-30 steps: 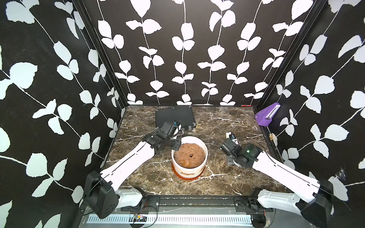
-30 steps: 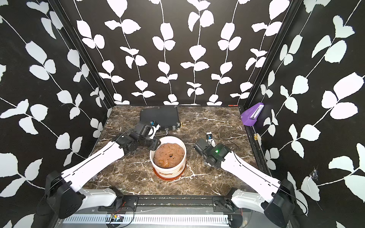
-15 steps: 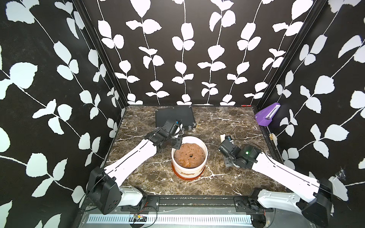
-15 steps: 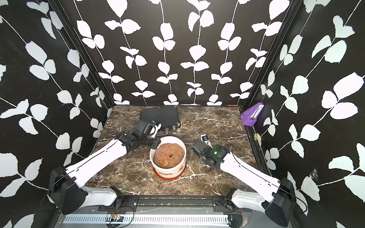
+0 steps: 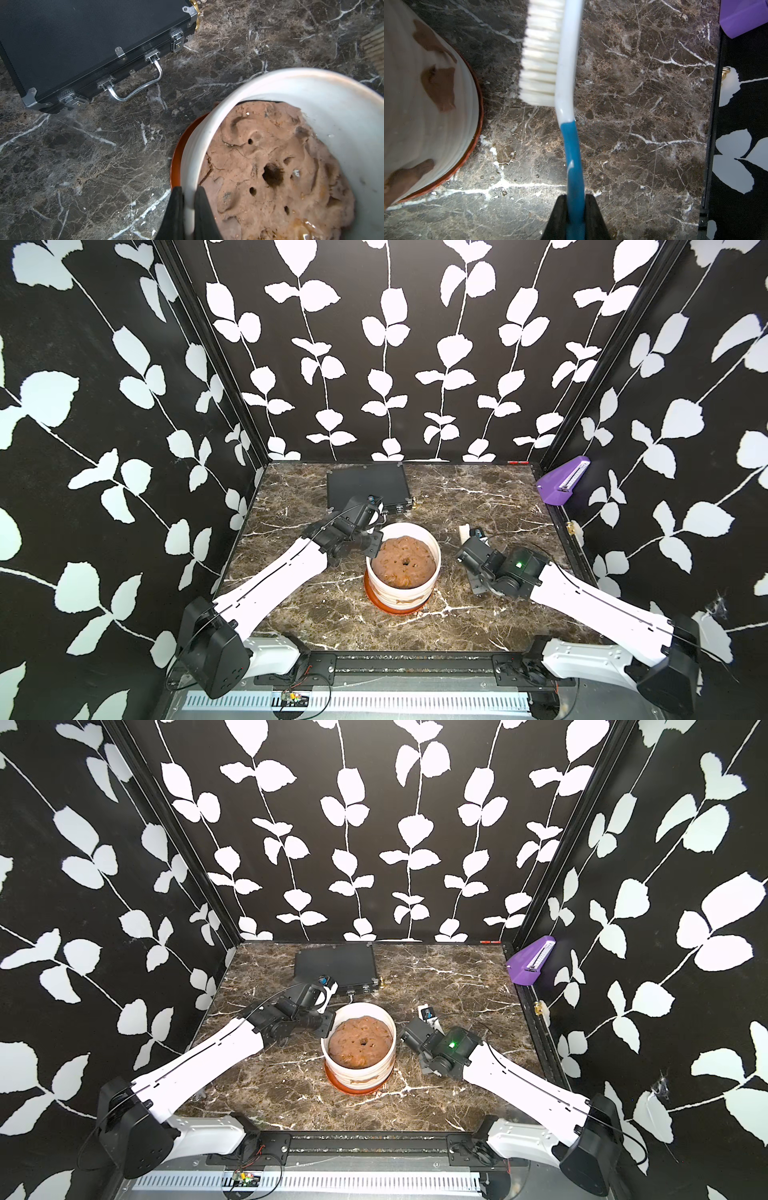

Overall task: Scrub the dried mud off the ceramic pot
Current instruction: Rotate the pot on the tray.

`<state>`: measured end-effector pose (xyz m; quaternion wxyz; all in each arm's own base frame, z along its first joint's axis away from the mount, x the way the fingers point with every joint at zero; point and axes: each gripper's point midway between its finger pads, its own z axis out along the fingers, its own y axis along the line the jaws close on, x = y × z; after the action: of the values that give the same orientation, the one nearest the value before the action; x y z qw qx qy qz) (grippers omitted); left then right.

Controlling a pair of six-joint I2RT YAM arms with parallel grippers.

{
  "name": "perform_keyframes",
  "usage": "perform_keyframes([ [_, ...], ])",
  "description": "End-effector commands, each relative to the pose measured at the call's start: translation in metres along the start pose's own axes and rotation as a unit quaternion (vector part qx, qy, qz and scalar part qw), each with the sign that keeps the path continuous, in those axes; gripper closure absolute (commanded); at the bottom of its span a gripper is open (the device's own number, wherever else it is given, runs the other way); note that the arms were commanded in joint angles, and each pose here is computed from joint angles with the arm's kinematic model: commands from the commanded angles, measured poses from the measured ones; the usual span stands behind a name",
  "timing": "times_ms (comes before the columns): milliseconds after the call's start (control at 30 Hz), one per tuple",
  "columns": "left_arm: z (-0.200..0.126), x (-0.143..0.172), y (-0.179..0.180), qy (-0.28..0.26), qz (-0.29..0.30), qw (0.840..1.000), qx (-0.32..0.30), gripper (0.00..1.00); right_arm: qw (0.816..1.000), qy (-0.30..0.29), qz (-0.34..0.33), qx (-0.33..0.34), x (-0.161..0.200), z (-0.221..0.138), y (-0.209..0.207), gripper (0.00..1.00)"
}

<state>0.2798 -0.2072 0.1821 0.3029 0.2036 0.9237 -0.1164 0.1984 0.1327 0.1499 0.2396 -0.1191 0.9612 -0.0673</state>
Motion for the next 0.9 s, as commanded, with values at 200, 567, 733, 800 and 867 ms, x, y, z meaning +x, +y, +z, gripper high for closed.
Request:
perform_keyframes([
  [200,-0.014,0.001,0.022,-0.025,-0.024,0.998,-0.046,1.00,0.999,0.010,-0.007,-0.047,-0.002,0.009,0.028,1.00],
  [567,-0.016,-0.003,0.014,-0.029,-0.012,0.999,-0.026,1.00,1.000,0.020,0.003,-0.023,0.015,0.032,0.025,1.00],
  [733,-0.011,-0.011,0.012,-0.026,-0.004,0.999,-0.024,0.94,1.000,0.028,0.003,-0.003,0.017,0.040,0.023,1.00],
  [800,-0.007,-0.014,0.012,-0.022,0.002,0.999,-0.030,0.83,1.000,0.022,0.006,-0.005,0.015,0.039,0.022,1.00],
  [867,-0.007,-0.016,0.012,-0.019,0.002,0.999,-0.031,0.81,1.000,0.017,0.007,-0.010,0.014,0.036,0.023,1.00],
])
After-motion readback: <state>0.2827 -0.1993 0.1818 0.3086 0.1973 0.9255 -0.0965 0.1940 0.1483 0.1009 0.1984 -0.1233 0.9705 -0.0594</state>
